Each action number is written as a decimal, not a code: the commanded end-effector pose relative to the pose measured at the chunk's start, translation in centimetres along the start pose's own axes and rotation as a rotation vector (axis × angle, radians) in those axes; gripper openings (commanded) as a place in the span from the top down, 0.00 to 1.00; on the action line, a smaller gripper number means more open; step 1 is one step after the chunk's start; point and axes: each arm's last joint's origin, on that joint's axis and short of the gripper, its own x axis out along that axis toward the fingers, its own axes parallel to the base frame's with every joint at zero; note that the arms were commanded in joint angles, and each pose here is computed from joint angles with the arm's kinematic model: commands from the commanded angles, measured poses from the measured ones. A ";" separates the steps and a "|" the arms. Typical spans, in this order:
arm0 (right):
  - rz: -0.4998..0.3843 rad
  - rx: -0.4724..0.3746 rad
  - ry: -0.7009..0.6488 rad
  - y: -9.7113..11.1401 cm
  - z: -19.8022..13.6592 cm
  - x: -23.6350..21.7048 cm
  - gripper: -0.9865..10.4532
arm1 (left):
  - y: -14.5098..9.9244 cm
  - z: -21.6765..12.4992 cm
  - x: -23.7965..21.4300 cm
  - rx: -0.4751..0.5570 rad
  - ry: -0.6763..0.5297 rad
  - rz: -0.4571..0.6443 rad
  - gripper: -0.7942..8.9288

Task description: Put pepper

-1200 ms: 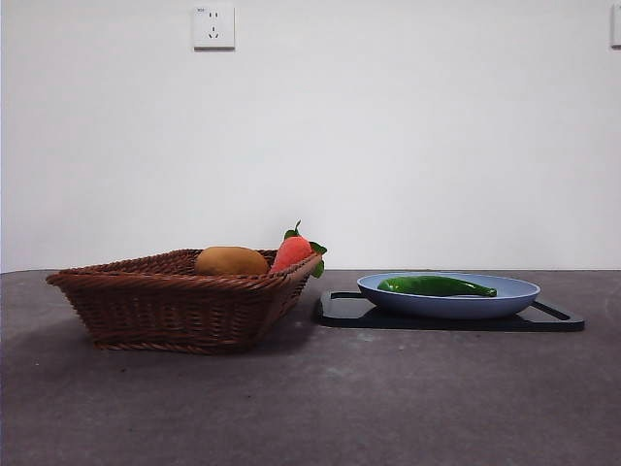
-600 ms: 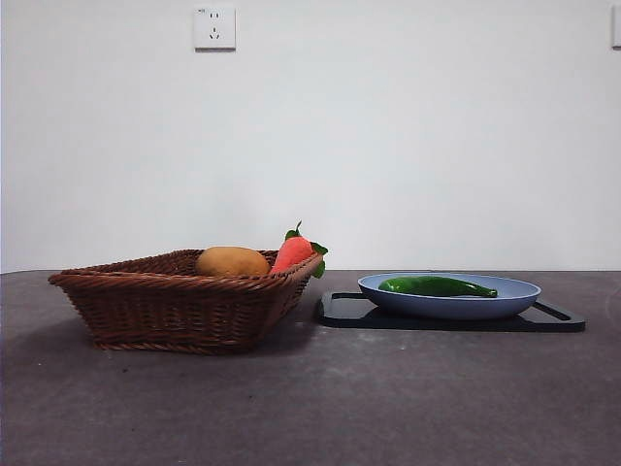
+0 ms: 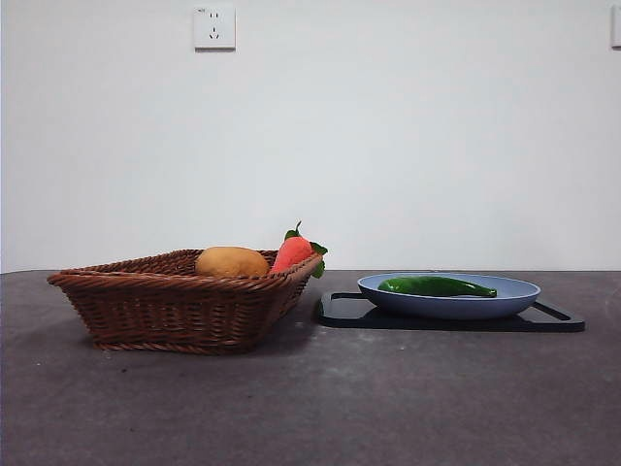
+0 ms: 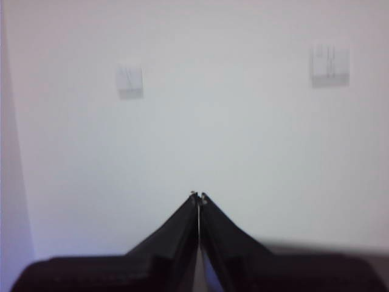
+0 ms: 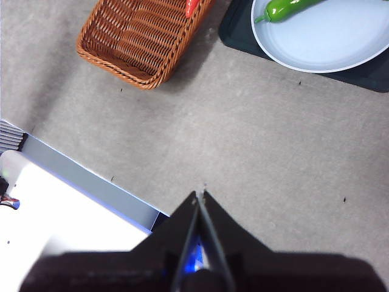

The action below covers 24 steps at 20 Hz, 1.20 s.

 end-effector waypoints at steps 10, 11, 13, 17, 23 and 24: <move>0.000 -0.005 -0.014 0.2 0.3 -0.2 0.91 | -0.4 -12.4 -2.7 -0.009 0.202 -0.067 0.91; 0.000 -0.006 -0.014 0.2 0.3 -0.2 0.91 | -0.4 -12.8 -2.9 -0.006 0.216 -0.090 0.91; 0.000 -0.006 -0.014 0.2 0.3 -0.2 0.91 | -0.6 -13.5 -3.1 -0.008 0.234 -0.152 0.91; 0.000 -0.006 -0.014 0.2 0.3 -0.2 0.91 | -0.8 -14.5 -3.7 -0.010 0.295 -0.274 0.91; 0.000 -0.005 -0.014 0.2 0.3 -0.2 0.91 | -0.8 -15.6 -4.3 -0.035 0.422 -0.300 0.91; 0.000 -0.005 -0.014 0.2 0.3 -0.2 0.91 | -0.8 -16.0 -4.4 -0.030 0.457 -0.299 0.91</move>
